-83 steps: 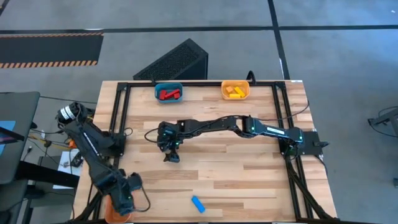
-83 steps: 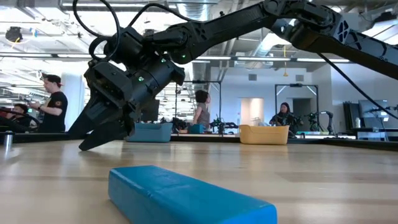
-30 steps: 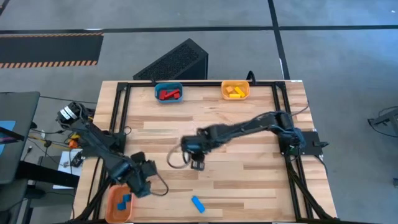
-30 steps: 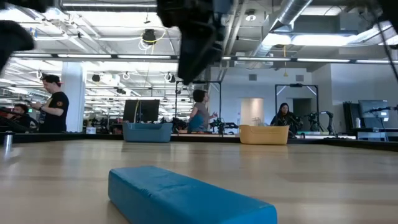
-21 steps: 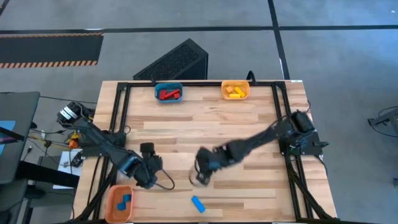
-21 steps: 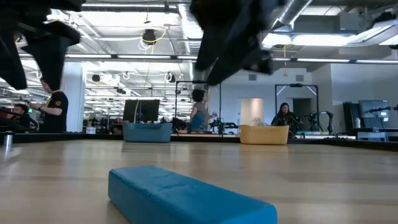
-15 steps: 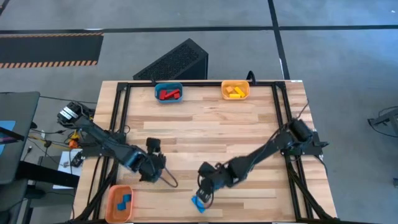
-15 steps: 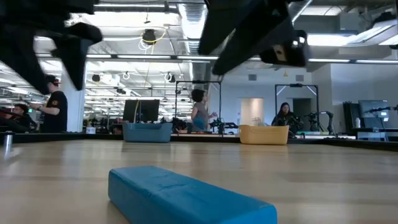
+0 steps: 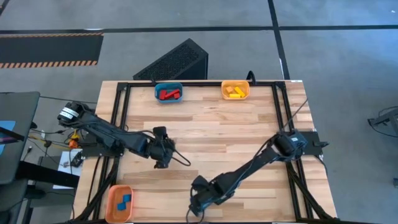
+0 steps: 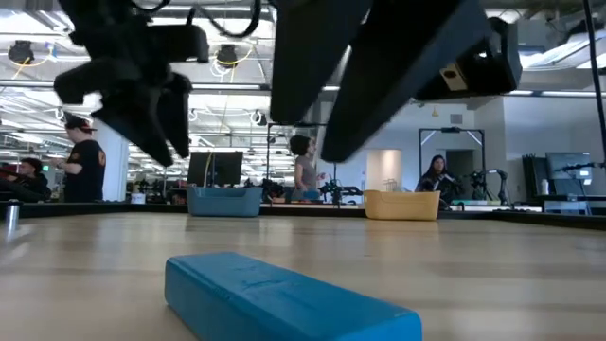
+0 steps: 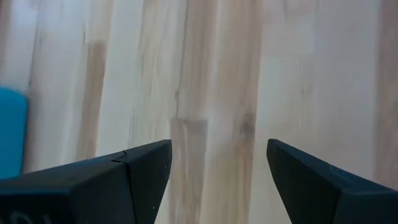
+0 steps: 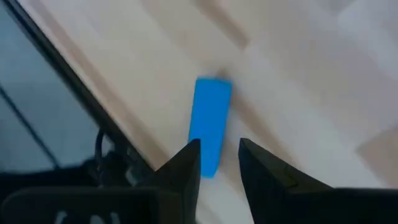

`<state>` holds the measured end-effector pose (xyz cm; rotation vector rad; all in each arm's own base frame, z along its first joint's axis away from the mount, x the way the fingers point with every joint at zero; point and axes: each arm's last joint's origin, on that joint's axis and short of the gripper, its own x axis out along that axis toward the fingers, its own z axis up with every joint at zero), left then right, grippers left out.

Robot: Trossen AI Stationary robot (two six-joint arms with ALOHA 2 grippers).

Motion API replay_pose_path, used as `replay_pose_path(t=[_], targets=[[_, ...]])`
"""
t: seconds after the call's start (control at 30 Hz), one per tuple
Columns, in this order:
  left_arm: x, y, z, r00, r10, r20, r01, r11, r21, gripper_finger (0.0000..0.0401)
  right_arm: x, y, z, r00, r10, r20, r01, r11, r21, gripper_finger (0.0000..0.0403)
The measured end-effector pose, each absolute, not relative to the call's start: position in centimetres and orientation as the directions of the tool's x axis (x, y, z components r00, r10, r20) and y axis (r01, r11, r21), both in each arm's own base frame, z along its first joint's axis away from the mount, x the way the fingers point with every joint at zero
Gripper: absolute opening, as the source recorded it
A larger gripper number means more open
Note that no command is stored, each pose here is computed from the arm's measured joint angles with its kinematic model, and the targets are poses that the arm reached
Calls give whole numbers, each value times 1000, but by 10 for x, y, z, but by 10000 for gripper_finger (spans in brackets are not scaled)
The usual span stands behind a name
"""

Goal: Sort & place blocks by color
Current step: Put the blue block into the orange bin

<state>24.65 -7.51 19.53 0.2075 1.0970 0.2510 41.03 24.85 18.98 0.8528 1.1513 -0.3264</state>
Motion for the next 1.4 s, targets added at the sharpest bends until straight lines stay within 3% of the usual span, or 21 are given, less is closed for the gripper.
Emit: replay_pose_path(t=[0.23, 0.4, 0.8, 1.03, 1.2, 1.4], targets=[[234, -72, 173, 384, 302, -873, -68, 952, 299, 249, 425, 246, 197, 306, 372, -877, 636, 605, 479, 220], [227, -69, 161, 377, 326, -867, -126, 945, 301, 249, 428, 237, 192, 259, 389, -884, 687, 569, 451, 265], [215, -74, 150, 340, 328, -882, -143, 944, 296, 249, 437, 223, 189, 269, 383, -884, 681, 573, 455, 262], [212, -77, 150, 334, 339, -879, -165, 940, 300, 249, 446, 237, 151, 248, 417, -874, 670, 577, 466, 254], [208, -80, 148, 335, 354, -873, -171, 934, 313, 249, 442, 240, 129, 148, 411, -900, 723, 576, 382, 254], [199, -83, 146, 289, 371, -883, -210, 924, 320, 249, 443, 235, 121, 143, 383, -913, 711, 602, 364, 248]])
